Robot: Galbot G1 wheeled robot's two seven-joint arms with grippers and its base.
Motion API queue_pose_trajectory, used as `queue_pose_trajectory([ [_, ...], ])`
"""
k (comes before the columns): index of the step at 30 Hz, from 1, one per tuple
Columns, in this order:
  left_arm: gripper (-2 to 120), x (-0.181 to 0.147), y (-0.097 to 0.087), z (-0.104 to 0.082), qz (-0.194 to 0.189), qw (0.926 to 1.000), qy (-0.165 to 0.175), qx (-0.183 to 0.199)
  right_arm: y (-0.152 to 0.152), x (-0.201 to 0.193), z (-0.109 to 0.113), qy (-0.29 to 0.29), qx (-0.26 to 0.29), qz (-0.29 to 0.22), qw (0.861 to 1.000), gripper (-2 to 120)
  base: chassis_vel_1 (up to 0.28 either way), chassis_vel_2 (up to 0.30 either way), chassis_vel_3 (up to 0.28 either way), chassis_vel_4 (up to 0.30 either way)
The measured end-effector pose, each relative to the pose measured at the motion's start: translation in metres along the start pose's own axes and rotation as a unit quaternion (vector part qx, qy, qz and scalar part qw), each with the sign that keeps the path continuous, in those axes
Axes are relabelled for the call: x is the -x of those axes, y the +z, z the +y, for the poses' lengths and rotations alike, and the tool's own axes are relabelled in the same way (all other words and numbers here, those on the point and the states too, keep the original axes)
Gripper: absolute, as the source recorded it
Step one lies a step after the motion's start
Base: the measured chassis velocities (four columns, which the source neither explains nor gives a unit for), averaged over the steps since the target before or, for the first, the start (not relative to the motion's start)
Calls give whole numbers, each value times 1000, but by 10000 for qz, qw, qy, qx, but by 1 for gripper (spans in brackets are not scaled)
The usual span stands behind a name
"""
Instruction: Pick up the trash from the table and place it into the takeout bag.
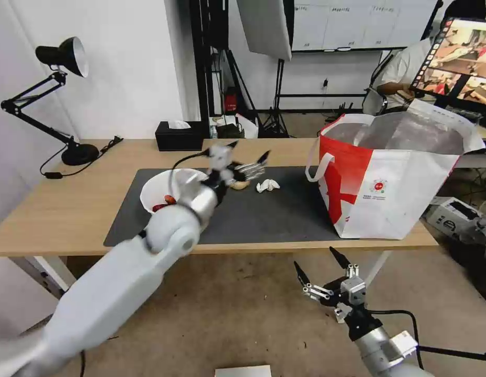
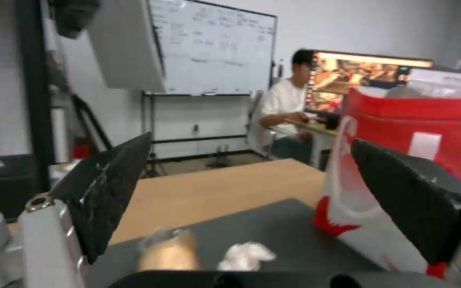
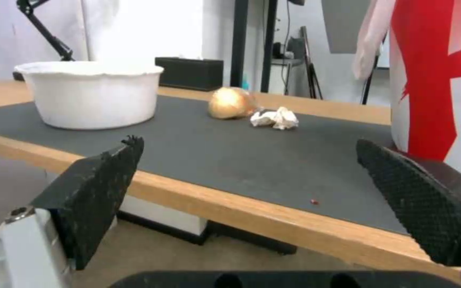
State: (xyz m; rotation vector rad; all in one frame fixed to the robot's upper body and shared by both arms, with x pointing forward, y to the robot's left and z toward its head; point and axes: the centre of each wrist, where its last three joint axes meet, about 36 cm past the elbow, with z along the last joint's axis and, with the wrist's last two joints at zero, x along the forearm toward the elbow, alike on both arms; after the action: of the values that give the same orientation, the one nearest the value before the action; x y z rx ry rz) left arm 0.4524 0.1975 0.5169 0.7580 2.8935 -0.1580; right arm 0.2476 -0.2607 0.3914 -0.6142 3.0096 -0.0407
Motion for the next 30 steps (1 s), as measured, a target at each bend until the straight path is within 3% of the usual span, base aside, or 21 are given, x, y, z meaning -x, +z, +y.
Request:
queue_pose_trajectory([
  [7,100,-52,23,3,44,9995,-290,118,1,1,3,-16,39,-6,10000,100,0,0,0,0],
  [12,100,-71,33,0,7,9988,-451,174,2,1,6,3,84,-8,10000,100,0,0,0,0],
  [18,100,-111,49,-2,95,9954,-899,312,2,3,8,3,102,-33,9999,100,0,0,0,0],
  [30,100,-143,77,-11,342,9906,-1309,215,-2,-7,5,419,74,-76,9991,100,0,0,0,0],
])
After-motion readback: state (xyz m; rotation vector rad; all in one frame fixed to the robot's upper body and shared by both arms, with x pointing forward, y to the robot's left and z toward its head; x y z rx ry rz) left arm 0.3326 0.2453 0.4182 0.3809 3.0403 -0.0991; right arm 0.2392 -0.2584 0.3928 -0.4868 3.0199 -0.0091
